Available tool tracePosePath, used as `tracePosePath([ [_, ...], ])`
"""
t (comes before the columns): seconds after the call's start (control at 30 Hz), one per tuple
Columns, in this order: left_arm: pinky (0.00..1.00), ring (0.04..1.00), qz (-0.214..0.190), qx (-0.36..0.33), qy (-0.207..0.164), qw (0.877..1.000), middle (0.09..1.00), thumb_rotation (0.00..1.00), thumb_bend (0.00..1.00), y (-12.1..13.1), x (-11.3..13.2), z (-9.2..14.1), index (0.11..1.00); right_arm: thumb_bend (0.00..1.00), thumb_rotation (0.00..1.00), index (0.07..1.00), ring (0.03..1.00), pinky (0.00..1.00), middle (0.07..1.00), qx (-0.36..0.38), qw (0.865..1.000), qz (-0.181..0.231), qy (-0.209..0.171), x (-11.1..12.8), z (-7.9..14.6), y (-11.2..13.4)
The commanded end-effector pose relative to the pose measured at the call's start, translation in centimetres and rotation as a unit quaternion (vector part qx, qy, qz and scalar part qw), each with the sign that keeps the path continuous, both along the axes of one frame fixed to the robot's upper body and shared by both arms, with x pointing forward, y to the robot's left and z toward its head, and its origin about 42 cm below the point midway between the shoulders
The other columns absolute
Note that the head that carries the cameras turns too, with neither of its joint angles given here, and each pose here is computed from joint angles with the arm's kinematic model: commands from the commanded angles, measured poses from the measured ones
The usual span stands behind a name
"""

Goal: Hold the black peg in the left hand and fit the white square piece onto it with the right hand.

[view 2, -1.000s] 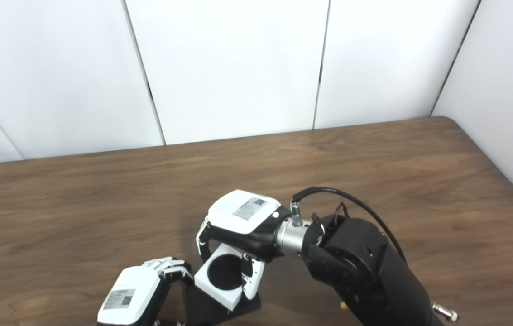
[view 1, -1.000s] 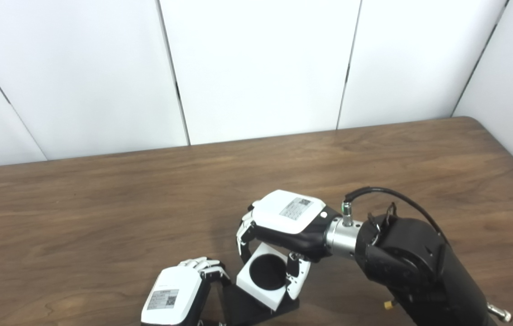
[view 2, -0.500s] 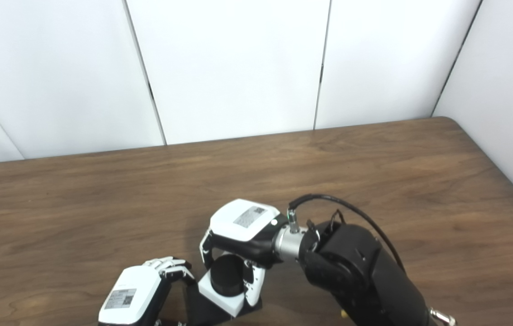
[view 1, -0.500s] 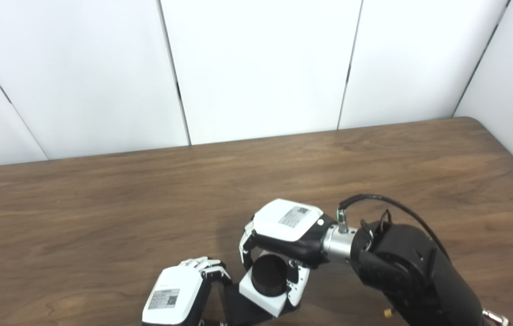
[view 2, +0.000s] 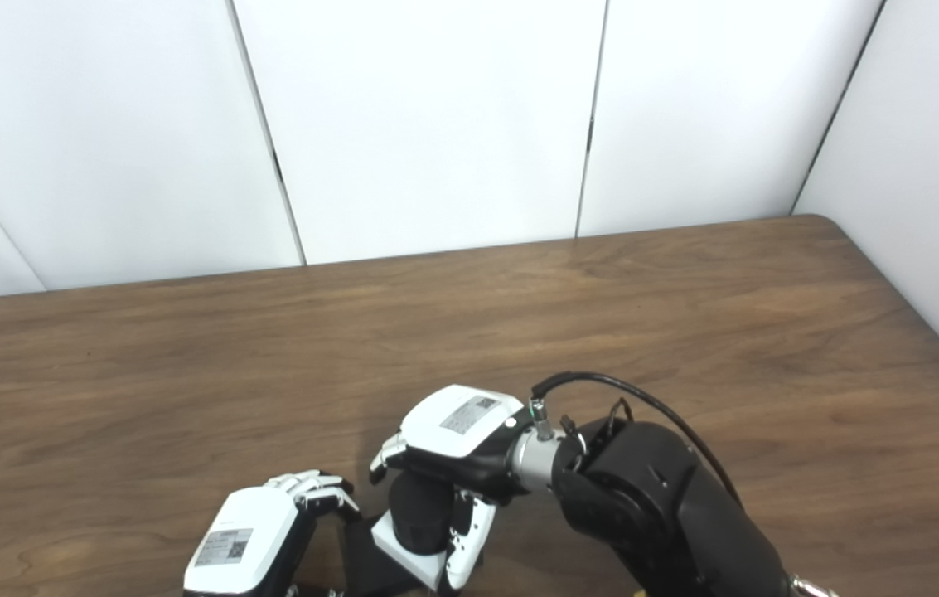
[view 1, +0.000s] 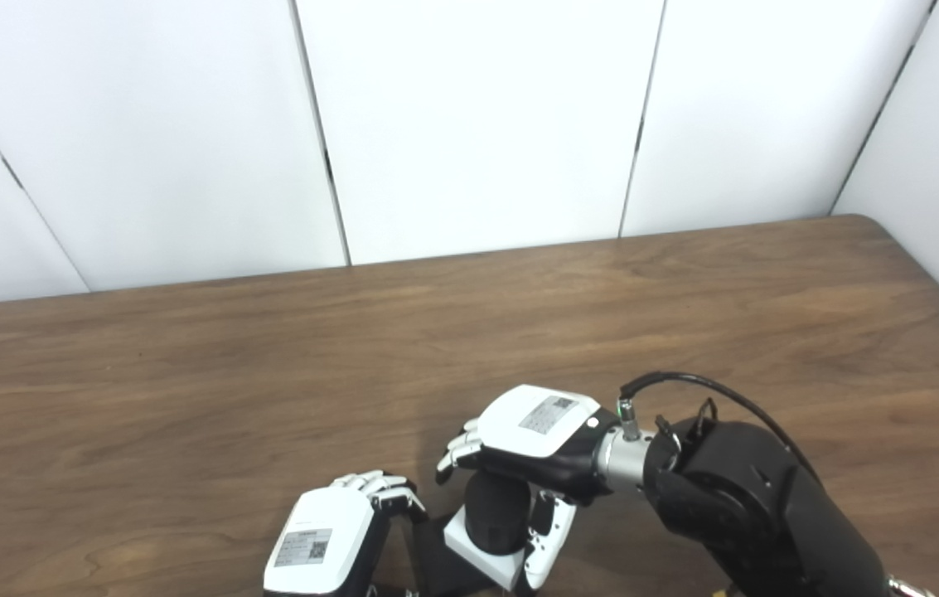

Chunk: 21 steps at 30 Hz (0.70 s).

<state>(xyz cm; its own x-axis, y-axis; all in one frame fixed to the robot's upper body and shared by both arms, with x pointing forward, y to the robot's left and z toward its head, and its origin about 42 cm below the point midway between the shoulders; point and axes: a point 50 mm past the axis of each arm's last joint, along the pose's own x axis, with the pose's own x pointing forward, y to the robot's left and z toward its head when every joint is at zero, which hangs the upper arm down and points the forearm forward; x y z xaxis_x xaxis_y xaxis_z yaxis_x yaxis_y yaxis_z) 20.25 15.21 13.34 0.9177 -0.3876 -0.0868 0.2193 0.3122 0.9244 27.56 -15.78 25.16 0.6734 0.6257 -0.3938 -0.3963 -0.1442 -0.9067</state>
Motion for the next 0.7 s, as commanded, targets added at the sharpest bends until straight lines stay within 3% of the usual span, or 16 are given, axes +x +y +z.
tracePosePath([
  [0.0,0.84,0.834,-0.003,0.035,0.036,0.999,0.776,0.05,0.51,0.1,-0.7,-1.2,0.489,1.00,0.45,0.857,0.935,0.93,0.904,0.022,0.999,0.007,-0.041,0.0,2.9,0.2],
  [0.27,0.84,0.830,-0.003,0.037,0.036,0.999,0.774,0.05,0.51,0.1,-0.5,-1.5,0.489,1.00,0.47,0.852,0.957,0.96,0.913,0.035,0.997,0.013,-0.070,-0.3,6.3,0.2],
  [0.67,0.84,0.835,-0.001,0.035,0.034,0.999,0.776,0.05,0.51,0.2,-0.4,-1.5,0.489,1.00,0.48,0.852,0.960,0.95,0.915,0.044,0.994,0.009,-0.097,-1.0,9.0,-0.5],
])
